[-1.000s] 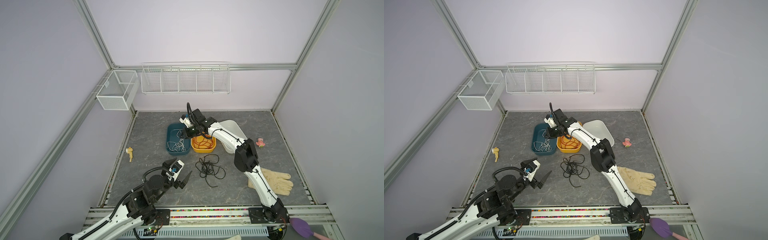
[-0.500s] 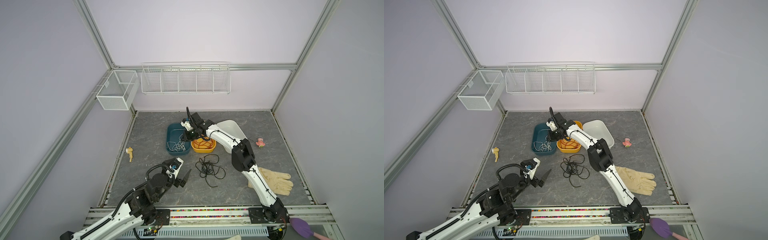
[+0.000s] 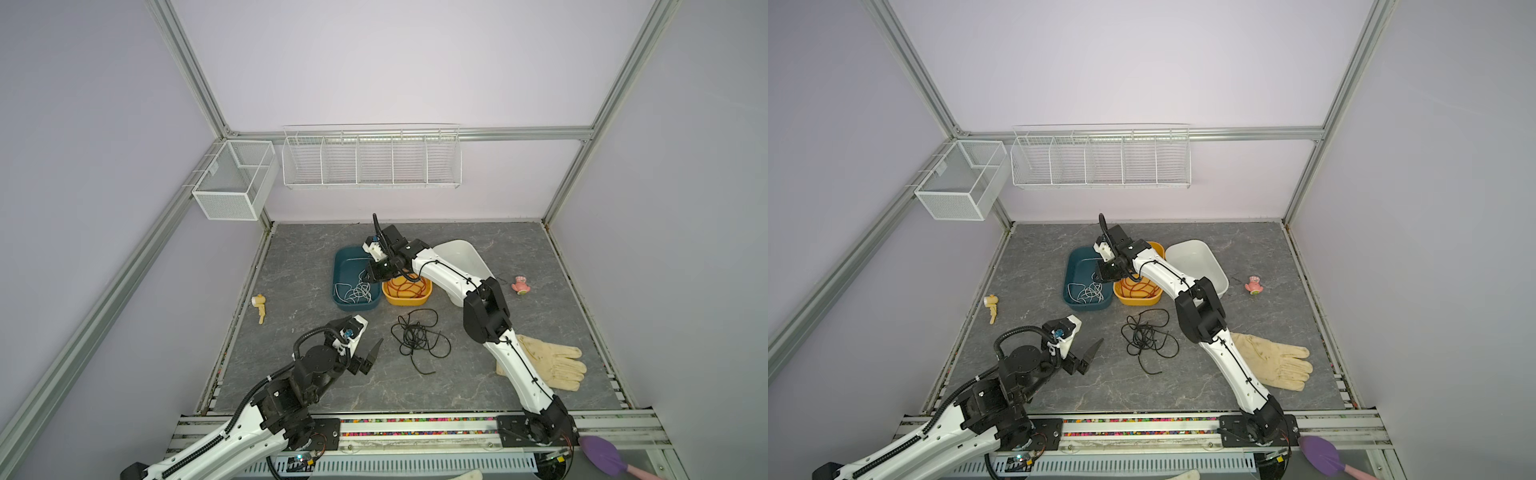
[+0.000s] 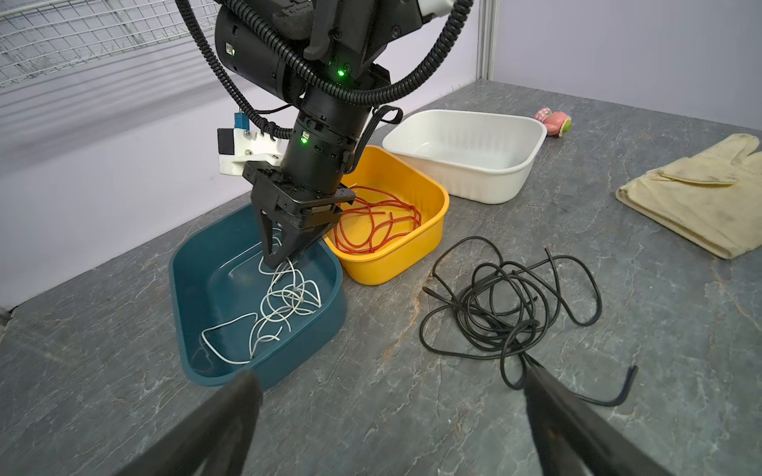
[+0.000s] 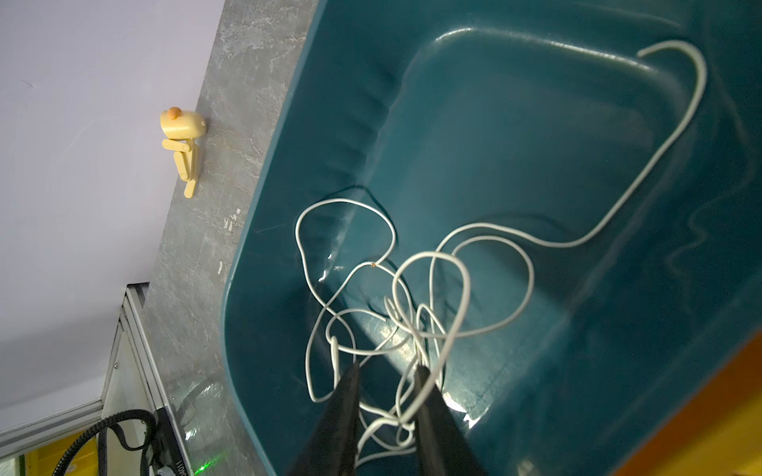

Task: Untangle the cables
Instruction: 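Open the right gripper to release the white cable and lift away, then move the right gripper to the black cable while the left gripper approaches it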

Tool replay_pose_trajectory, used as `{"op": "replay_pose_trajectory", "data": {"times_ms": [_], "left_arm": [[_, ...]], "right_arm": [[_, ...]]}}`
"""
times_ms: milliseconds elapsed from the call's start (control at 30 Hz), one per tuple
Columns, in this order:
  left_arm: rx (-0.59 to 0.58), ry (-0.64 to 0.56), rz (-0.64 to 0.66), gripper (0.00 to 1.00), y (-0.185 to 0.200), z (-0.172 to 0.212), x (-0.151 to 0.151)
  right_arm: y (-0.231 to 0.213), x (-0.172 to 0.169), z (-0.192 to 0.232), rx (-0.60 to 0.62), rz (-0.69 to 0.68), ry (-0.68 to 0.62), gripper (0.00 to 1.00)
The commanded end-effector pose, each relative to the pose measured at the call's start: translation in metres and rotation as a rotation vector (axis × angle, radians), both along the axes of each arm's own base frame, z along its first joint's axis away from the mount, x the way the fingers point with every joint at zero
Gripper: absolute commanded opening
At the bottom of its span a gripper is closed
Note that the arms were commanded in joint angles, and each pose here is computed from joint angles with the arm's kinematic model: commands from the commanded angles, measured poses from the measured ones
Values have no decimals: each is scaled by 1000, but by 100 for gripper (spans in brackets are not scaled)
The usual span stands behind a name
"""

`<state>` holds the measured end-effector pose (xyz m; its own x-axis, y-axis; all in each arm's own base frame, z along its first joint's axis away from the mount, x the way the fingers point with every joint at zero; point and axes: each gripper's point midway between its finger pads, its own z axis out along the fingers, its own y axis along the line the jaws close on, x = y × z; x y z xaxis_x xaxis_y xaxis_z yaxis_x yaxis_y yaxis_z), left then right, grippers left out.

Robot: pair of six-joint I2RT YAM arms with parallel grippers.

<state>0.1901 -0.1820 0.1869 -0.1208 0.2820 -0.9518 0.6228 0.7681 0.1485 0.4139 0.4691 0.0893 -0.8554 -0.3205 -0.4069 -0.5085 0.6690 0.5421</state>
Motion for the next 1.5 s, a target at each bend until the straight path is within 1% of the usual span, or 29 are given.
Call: {"op": "replay_pose_trajectory", "data": {"times_ms": [0, 367, 467, 667, 767, 933, 1067, 1167, 1267, 1300, 1367, 1467], "left_arm": [[-34, -2, 3, 99, -1, 11, 1], [-36, 0, 13, 99, 1, 11, 2], [-36, 1, 17, 99, 1, 10, 3], [-36, 1, 35, 99, 4, 11, 5], [-34, -2, 38, 99, 5, 12, 5], [-32, 3, 15, 99, 1, 16, 3], [-41, 26, -7, 99, -5, 27, 2], [-30, 79, -18, 99, -12, 29, 2], [-18, 169, -91, 99, -28, 25, -6], [-19, 196, -109, 99, -33, 24, -8], [-9, 252, -137, 99, -41, 19, -11], [-25, 312, -171, 99, -50, 19, -16]], "right_arm": [[-5, 2, 45, 30, 8, -71, 29], [-8, -1, 59, 34, 13, -89, 31], [-11, -1, 67, 32, 14, -108, 34], [-16, -2, 89, 32, 17, -149, 45], [-23, -4, 108, 24, 16, -190, 54], [-47, -11, 146, -8, -1, -274, 75], [-73, -28, 169, -30, -23, -326, 88], [-96, -44, 182, -32, -45, -364, 93], [-123, -64, 190, -36, -68, -407, 99], [-132, -70, 191, -40, -75, -421, 98], [-154, -86, 190, -61, -92, -446, 91], [-186, -105, 180, -103, -126, -462, 89]]}}
